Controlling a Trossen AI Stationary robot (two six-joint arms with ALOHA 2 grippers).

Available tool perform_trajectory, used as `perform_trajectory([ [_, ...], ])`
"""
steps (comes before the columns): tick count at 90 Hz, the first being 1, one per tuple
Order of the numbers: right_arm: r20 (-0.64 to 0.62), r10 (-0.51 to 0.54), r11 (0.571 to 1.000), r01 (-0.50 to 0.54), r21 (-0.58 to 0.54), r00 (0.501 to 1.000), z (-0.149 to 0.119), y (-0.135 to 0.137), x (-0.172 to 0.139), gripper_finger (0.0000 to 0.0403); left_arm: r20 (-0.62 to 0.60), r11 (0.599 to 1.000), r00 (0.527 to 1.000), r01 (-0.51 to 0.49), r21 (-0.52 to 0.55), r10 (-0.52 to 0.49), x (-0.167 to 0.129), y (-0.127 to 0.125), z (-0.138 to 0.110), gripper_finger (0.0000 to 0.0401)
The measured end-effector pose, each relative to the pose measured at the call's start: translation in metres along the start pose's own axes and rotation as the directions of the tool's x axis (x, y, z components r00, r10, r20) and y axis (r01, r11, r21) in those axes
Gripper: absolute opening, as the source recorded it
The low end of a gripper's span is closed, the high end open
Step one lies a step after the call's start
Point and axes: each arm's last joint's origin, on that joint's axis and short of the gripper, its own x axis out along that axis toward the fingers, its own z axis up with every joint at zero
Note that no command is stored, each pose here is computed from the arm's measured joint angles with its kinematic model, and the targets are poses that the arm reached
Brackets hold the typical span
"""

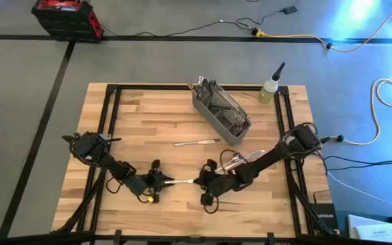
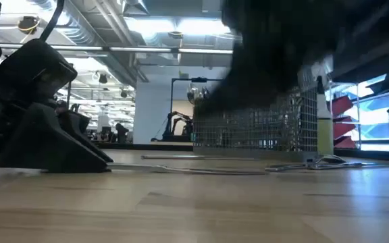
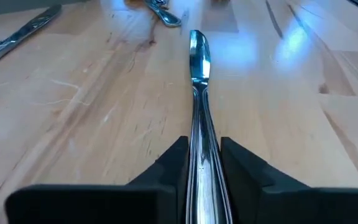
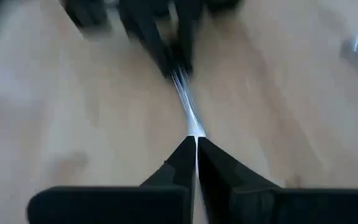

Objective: Sort silverware
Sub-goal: Put the silver knife into the gray silverware organizer

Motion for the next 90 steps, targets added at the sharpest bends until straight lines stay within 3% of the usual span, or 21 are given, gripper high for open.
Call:
perform_trajectory([
  [18, 0.139, 0.068, 0.998, -0.068, -0.001, 0.988, 0.018, 0.015, -0.018, 0.0, 0.019, 1.0, 1.0, -0.008, 0.013, 0.008, 0.004, -0.006, 0.005, 0.006],
  [45, 0.354, 0.243, 0.97, -0.233, -0.069, 0.903, 0.027, 0.055, -0.046, 0.0, 0.069, 1.0, 0.998, 0.011, -0.008, -0.011, 0.008, -0.012, 0.014, 0.0061],
  [55, 0.361, 0.295, 0.954, -0.255, -0.157, 0.885, 0.023, 0.067, -0.054, 0.0, 0.119, 0.999, 0.993, 0.028, -0.025, -0.025, 0.008, -0.014, 0.02, 0.0061],
  [69, 0.32, 0.392, 0.901, -0.289, -0.323, 0.863, 0.014, 0.081, -0.063, 0.0, 0.189, 0.998, 0.981, 0.049, -0.042, -0.04, 0.006, -0.016, 0.028, 0.0062],
  [90, 0.26, 0.463, 0.84, -0.326, -0.434, 0.848, -0.002, 0.099, -0.077, 0.0006, 0.294, 0.995, 0.955, 0.075, -0.073, -0.05, 0.003, -0.018, 0.041, 0.0062],
])
